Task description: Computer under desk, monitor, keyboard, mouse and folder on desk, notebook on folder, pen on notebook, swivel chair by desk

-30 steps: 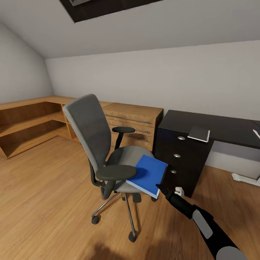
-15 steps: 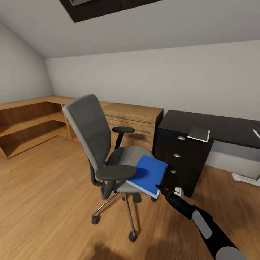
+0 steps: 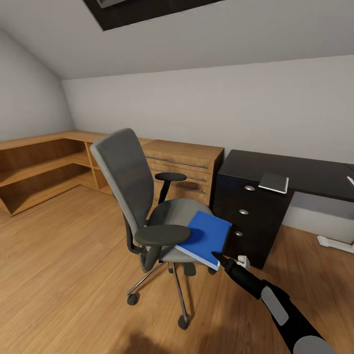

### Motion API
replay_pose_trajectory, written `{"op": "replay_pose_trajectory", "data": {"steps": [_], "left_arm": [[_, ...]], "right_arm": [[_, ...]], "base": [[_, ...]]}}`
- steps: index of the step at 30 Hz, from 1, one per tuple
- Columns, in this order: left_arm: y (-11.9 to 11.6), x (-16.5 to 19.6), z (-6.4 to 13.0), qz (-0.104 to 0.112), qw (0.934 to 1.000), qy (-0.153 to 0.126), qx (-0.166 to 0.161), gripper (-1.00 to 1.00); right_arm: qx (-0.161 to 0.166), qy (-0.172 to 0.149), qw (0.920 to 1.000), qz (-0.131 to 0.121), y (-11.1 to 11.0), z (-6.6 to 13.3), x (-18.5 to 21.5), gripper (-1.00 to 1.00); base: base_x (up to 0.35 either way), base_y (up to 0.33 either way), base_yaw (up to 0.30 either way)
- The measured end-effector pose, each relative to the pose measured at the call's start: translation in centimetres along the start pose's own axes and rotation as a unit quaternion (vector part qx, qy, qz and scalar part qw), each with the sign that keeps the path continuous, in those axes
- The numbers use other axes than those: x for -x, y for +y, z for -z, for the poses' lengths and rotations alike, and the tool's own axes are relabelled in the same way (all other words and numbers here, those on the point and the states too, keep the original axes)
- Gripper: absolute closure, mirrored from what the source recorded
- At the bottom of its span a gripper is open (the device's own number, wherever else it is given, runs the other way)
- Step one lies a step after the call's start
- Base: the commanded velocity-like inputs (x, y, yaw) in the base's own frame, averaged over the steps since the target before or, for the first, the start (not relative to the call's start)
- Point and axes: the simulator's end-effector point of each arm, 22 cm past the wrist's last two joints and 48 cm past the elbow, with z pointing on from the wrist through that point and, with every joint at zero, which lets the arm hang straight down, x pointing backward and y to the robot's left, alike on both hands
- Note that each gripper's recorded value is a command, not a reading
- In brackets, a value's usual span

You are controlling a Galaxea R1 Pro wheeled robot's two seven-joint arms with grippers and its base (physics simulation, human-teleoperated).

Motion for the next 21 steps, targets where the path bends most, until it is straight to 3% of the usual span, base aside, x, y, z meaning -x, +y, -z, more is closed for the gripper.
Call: {"op": "replay_pose_trajectory", "data": {"steps": [21], "left_arm": [[0.00,-0.01,-0.01,0.000,1.0000,0.000,0.001,-1.00]], "right_arm": [[0.000,0.003,1.0000,0.001,0.02,-0.04,-0.17,-1.00]], "base": [[0.000,0.003,0.000]]}}
